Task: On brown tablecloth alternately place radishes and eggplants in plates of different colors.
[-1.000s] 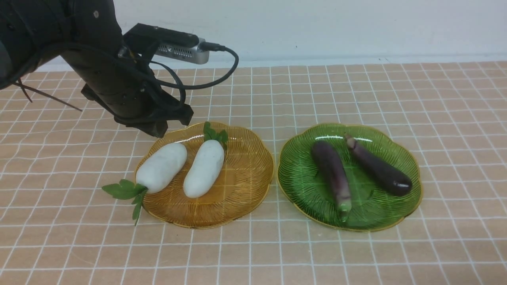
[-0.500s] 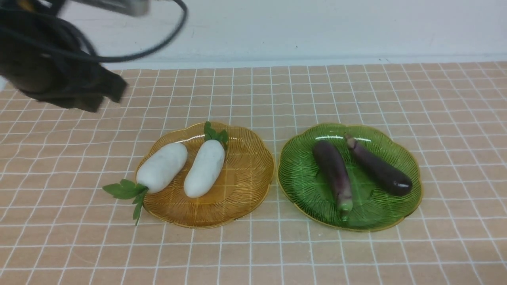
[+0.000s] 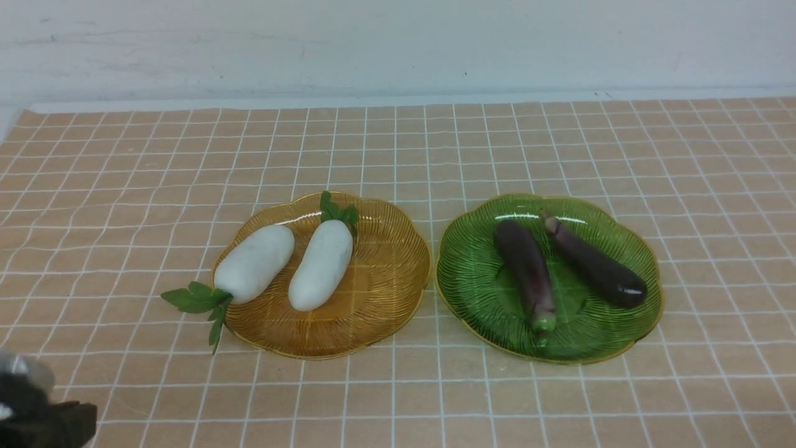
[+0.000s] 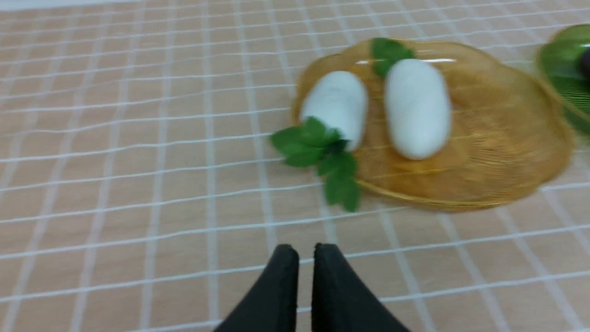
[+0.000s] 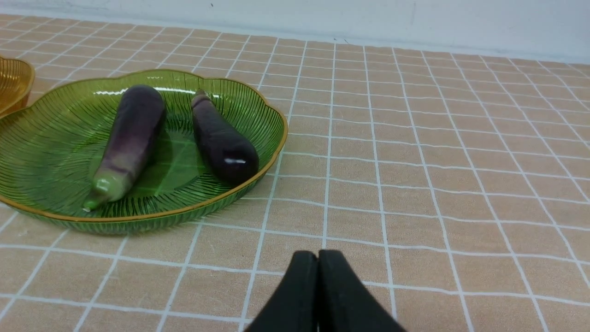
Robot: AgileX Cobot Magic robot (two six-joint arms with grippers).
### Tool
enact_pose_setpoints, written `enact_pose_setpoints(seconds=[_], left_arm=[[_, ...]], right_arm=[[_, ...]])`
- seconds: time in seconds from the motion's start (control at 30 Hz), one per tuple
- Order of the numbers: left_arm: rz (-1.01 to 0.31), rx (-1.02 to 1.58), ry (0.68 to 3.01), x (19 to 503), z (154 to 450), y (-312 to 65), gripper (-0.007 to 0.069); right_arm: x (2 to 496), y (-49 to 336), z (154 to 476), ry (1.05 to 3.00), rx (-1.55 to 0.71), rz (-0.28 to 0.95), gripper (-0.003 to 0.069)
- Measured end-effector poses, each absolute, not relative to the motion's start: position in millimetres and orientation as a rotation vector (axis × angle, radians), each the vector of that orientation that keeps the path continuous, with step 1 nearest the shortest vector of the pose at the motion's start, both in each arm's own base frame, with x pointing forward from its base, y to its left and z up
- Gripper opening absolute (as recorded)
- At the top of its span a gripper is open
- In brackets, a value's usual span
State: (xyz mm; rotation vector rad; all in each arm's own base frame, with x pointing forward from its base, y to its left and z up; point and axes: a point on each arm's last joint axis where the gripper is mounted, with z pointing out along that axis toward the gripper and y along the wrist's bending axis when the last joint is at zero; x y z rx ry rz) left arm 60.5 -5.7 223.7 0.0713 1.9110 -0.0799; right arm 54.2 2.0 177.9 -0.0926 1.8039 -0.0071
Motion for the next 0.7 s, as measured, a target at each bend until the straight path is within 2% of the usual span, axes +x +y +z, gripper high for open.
enact_pose_setpoints(seconds=[0.13, 0.3, 0.7], left_arm=[[-0.031, 0.009, 1.86, 51.9, 200.3, -1.3, 0.0038], [-0.044, -0.014, 1.85, 53.0, 175.6, -1.5, 0.0038], [-0.062, 0.026, 1.88, 52.3, 170.4, -3.3, 0.0038]], right_arm=[[54.2, 2.0, 177.9, 1.804, -0.093, -0.007, -0.0015], [54.2, 2.0, 177.9, 1.804, -0.093, -0.007, -0.0015], [54.2, 2.0, 177.9, 1.804, -0.093, -0.007, -0.0015]])
